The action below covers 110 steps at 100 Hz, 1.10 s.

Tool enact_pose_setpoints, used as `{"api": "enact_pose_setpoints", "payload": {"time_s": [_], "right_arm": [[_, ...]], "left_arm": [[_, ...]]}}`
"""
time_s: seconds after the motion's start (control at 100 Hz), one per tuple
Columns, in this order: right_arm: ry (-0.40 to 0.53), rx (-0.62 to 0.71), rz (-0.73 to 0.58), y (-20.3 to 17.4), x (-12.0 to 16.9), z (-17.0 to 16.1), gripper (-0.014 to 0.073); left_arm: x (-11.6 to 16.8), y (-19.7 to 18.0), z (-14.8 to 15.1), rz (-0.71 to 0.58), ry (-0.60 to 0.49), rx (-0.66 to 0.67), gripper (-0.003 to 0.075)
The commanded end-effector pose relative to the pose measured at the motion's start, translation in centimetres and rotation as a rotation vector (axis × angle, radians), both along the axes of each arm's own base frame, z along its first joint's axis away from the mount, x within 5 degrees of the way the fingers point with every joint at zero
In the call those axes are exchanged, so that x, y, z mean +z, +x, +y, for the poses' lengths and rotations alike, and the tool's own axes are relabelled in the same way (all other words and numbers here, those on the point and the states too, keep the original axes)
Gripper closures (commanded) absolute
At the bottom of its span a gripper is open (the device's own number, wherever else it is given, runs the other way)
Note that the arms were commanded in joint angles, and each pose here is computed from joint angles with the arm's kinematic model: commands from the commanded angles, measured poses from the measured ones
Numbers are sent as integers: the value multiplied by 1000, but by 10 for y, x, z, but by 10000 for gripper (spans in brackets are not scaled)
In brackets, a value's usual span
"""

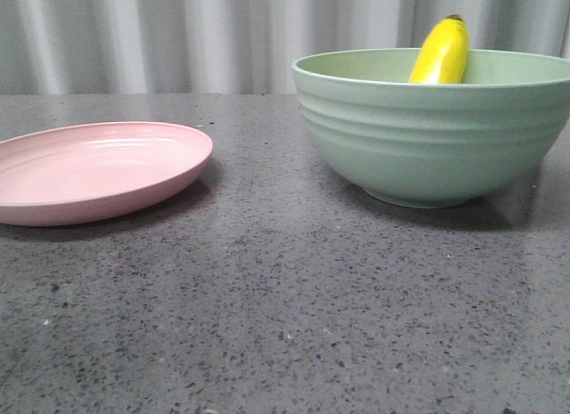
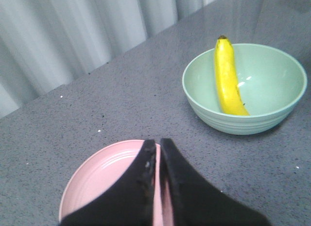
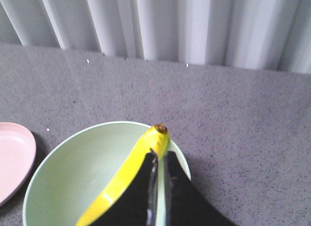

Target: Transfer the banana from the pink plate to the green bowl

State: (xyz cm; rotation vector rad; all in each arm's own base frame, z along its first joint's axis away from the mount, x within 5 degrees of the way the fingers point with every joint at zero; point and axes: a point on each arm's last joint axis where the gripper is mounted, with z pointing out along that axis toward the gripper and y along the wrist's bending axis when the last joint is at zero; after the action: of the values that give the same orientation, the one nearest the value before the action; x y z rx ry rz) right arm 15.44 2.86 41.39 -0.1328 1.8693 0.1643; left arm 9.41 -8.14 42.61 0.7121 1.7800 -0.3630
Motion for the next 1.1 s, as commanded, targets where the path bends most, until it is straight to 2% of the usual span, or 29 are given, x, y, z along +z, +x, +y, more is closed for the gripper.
{"api": "enact_pose_setpoints", "payload": {"time_s": [0.0,0.1,0.31,0.5,0.58,0.71,1.09], "right_arm": [[14,-9,-174,-20,5,-5,659],[24,-11,-231,-45,-14,-9,659],[46,-14,-351,-80,-59,-15,659],[58,-17,-473,-105,-87,-20,659],[59,-17,-477,-110,-95,-21,659],[59,-17,-477,-112,-102,-21,659],[58,-17,-470,-111,-103,-21,659]], "left_arm": [[-6,-12,10,-76,-114,-21,741],[-38,-26,23,-80,-158,-35,741],[-97,-53,48,-194,-277,-93,741],[-138,-69,65,-214,-361,-106,741],[-146,-71,65,-187,-394,-115,741],[-155,-66,59,-141,-350,-111,741],[-169,-63,55,-110,-317,-109,741]]}}
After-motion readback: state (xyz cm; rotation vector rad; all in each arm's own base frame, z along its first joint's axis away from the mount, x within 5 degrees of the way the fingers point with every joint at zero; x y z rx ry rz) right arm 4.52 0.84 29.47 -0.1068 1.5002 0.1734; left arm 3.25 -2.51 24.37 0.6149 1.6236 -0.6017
